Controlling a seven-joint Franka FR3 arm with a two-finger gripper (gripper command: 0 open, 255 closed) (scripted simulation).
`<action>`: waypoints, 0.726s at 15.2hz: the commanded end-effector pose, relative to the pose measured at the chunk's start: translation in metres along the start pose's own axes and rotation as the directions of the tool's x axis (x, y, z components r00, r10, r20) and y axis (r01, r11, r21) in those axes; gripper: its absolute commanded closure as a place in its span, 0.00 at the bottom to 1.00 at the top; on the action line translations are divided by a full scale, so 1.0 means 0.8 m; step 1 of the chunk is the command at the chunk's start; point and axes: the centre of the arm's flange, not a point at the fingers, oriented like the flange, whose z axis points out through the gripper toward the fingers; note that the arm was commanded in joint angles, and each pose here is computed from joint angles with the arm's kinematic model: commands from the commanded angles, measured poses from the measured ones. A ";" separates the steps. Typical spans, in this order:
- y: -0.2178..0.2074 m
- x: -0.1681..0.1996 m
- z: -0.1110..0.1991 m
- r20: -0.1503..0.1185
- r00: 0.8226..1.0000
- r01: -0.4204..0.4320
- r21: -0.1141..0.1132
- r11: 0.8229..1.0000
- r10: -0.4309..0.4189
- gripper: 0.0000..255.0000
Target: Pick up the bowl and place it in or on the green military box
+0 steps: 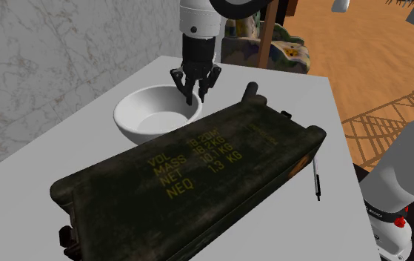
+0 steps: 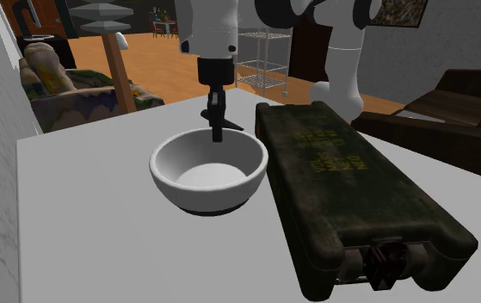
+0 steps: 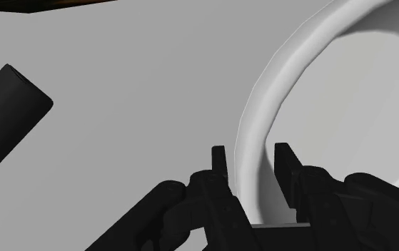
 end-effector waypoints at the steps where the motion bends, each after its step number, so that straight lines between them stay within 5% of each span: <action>1: 0.000 0.000 0.000 0.000 1.000 0.000 0.000 1.000 0.000 1.00; 11: -0.002 0.000 -0.020 0.000 1.000 0.000 0.000 1.000 0.000 1.00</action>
